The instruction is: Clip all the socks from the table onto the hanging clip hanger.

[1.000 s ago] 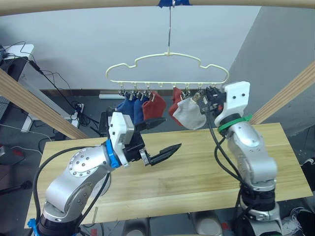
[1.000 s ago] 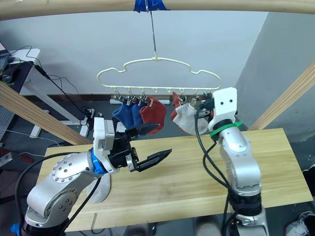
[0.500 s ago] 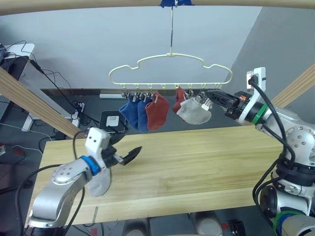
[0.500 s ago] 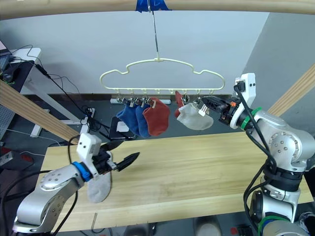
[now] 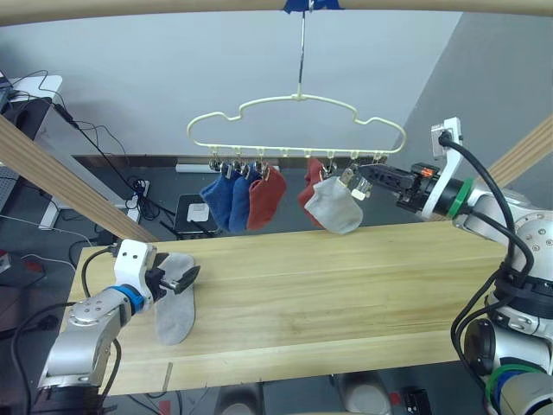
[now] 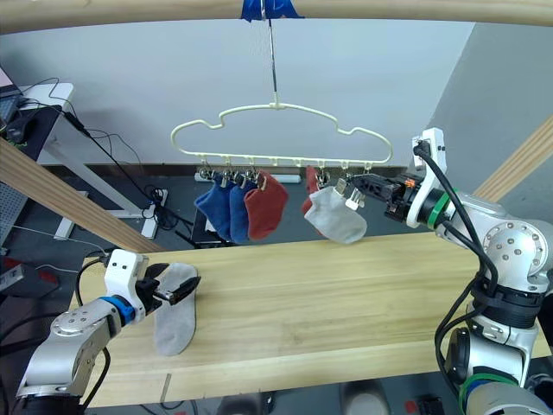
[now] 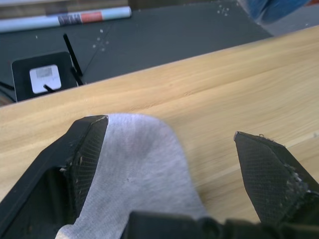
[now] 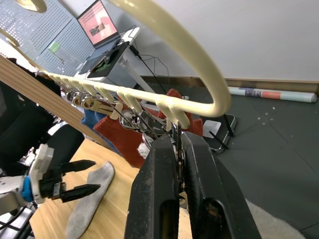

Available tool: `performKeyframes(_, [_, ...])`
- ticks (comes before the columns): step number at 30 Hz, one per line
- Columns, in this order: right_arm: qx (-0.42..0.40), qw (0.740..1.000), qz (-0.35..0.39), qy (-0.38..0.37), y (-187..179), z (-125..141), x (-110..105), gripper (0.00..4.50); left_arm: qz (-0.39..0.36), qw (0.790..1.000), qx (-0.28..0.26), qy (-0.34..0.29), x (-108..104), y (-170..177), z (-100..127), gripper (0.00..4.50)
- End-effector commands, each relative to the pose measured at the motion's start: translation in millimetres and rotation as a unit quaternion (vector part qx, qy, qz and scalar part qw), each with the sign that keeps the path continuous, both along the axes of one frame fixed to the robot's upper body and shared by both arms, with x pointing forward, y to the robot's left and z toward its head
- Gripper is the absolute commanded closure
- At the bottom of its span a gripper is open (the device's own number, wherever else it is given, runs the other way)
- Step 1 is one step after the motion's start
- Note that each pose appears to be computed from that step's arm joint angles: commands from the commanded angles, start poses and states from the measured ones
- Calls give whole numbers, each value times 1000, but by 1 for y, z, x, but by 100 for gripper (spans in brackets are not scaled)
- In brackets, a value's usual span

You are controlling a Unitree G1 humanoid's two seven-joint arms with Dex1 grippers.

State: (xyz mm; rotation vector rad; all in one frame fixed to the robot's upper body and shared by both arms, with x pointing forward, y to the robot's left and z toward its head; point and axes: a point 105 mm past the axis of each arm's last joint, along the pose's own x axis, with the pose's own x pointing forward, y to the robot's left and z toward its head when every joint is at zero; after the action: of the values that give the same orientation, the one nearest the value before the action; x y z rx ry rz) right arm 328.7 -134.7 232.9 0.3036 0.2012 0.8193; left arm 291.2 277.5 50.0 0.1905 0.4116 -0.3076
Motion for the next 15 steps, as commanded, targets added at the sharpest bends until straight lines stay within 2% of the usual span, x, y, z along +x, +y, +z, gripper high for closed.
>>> performKeyframes(1, [2, 1000, -9, -23, -4, 9, -4, 449, 27, 999, 10, 24, -4, 11, -8, 0])
performKeyframes(8, [2, 1000, -19, -23, -6, 8, -4, 449, 67, 995, -6, 68, -17, 21, -19, 0])
performKeyframes(11, [1, 1000, -22, -23, -4, 8, -2, 449, 58, 995, 22, 85, -18, 22, -27, 0])
performKeyframes(15, [1, 999, -22, -23, -3, 7, -1, 449, 50, 994, 32, 88, -14, 20, -35, 0])
